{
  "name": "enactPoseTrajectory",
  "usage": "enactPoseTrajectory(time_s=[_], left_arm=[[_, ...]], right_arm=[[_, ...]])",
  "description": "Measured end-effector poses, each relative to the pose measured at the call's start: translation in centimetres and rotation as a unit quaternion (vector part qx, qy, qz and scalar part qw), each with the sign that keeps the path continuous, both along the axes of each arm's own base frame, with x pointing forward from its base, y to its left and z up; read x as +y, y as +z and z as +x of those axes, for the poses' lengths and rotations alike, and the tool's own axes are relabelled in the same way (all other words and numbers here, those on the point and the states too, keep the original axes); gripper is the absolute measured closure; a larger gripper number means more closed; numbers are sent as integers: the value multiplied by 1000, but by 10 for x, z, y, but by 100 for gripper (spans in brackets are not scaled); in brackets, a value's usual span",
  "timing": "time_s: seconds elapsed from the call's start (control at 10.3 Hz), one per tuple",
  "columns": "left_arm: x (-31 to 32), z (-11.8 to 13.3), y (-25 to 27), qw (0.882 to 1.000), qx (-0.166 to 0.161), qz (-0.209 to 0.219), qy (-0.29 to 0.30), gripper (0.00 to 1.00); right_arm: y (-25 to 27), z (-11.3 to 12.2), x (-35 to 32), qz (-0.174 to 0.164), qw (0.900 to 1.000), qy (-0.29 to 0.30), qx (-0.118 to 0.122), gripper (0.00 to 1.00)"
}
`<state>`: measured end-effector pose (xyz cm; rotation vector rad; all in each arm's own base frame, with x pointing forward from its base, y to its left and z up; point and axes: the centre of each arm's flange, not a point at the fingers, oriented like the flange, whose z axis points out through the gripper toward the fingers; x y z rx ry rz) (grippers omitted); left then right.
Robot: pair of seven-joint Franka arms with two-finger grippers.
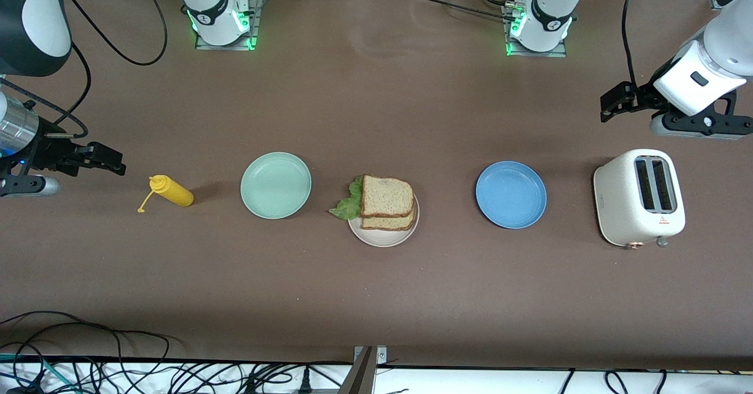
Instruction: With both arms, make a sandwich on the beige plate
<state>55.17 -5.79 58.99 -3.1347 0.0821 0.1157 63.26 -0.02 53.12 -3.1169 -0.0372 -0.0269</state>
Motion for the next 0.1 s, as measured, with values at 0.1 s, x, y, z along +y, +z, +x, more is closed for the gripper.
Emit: enactPoseTrajectory(time_s=[0.1], left_arm=[[0, 0, 0, 1000, 0, 0, 0, 0]], right_arm=[[0, 0, 0, 0, 1000, 0, 0, 0]])
